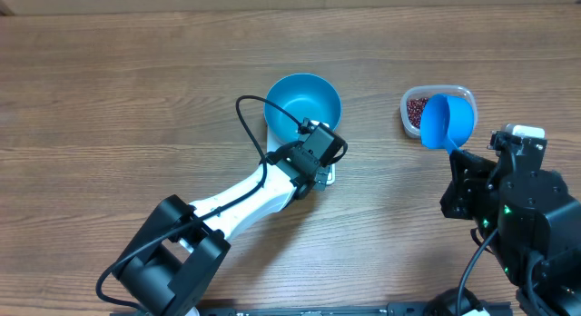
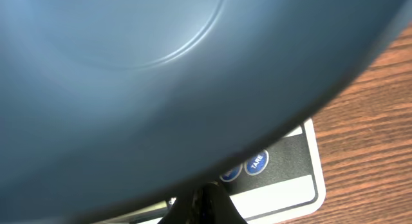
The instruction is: Scoop item into bowl and weigh 150g on scale
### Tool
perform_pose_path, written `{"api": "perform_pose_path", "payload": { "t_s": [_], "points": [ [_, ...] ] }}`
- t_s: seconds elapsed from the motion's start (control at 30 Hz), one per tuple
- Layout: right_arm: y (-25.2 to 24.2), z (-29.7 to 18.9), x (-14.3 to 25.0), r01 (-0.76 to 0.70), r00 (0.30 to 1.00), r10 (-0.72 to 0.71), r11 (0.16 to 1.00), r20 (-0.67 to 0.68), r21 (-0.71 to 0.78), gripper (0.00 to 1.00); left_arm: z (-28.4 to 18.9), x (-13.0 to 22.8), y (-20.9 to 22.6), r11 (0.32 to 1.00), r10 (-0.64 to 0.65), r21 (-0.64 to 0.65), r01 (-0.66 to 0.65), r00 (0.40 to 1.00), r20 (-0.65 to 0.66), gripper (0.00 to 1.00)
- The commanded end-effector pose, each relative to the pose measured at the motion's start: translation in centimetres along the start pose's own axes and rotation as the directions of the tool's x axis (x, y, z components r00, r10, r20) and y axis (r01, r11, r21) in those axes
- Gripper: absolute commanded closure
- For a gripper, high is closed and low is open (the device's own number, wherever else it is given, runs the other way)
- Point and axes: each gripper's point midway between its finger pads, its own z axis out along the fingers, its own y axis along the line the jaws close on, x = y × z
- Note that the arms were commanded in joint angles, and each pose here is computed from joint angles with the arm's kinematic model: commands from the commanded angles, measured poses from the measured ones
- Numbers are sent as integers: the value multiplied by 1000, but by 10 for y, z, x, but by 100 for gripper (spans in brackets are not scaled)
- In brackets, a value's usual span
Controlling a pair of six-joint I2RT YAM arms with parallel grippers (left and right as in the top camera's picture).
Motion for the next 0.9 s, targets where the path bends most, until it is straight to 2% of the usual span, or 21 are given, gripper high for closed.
{"api": "perform_pose_path", "payload": {
  "t_s": [0.0,0.87],
  "points": [
    [-1,-6,-10,-7,999,6,1000,37,6,96,6,8,-2,1000,-4,5,5,1000,-22,96],
    [-1,-6,-10,-7,999,7,1000,37,5,96,16,14,5,999,5,-42,-7,999,-38,96]
  ]
}}
